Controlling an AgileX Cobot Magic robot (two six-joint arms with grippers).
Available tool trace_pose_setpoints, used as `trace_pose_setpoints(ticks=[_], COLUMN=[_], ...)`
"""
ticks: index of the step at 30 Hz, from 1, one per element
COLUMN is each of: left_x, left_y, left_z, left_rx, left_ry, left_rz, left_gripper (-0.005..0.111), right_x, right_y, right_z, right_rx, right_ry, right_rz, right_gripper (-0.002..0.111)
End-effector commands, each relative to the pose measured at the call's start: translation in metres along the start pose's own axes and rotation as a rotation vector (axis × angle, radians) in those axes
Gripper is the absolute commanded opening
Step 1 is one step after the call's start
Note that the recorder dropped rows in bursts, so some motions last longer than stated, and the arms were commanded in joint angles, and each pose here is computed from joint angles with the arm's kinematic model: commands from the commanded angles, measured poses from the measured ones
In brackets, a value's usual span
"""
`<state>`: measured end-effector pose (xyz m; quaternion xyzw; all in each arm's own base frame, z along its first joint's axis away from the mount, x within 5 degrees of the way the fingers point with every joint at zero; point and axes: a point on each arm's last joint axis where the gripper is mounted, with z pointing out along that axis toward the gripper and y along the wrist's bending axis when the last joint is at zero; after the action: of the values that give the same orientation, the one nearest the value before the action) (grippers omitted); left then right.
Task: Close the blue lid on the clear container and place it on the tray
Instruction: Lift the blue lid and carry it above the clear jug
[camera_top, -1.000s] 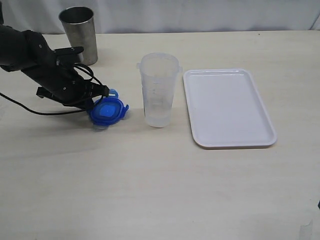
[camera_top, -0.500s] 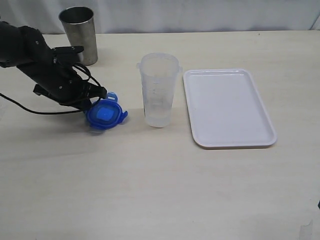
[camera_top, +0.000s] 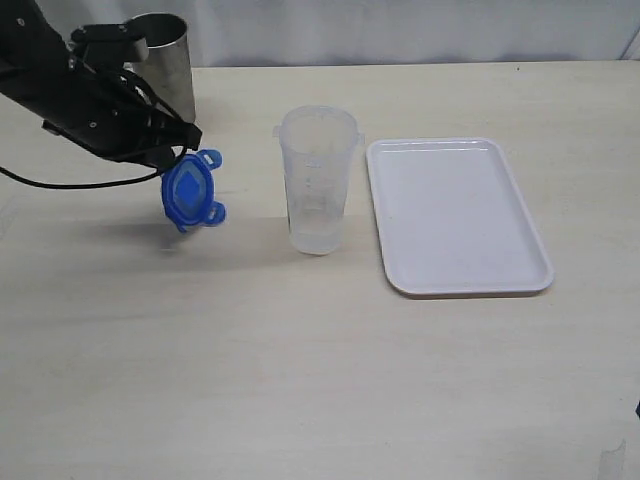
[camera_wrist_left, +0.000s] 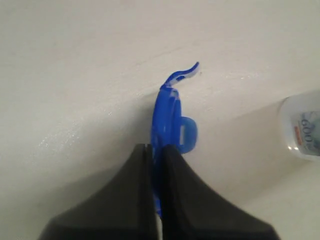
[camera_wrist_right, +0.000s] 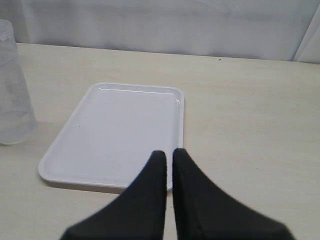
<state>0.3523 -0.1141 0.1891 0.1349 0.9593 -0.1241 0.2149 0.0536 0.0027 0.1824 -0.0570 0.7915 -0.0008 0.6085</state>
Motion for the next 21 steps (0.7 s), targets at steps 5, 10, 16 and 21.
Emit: trace_pose_setpoints(ticks=[5, 10, 16, 21], left_x=[-0.013, -0.021, -0.028, -0.029], left_y=[-0.02, -0.053, -0.081, -0.107], left_z=[-0.044, -0.064, -0.071, -0.073], left_rx=[-0.032, -0.058, -0.093, -0.121], left_ry=[-0.157, -0.307, -0.454, -0.551], left_rz=[0.223, 0.37, 0.552, 0.77], left_gripper=[0.0, 0.0, 0.0, 0.0], right_x=[0.0, 0.0, 0.0, 0.0], right_y=[0.0, 0.0, 0.0, 0.0], right_z=[0.0, 0.0, 0.0, 0.0], right_rx=[0.006, 0.006, 0.006, 0.006], right_ry=[-0.004, -0.004, -0.004, -0.004], right_rz=[-0.004, -0.004, -0.004, -0.004], right_gripper=[0.005, 0.005, 0.005, 0.005])
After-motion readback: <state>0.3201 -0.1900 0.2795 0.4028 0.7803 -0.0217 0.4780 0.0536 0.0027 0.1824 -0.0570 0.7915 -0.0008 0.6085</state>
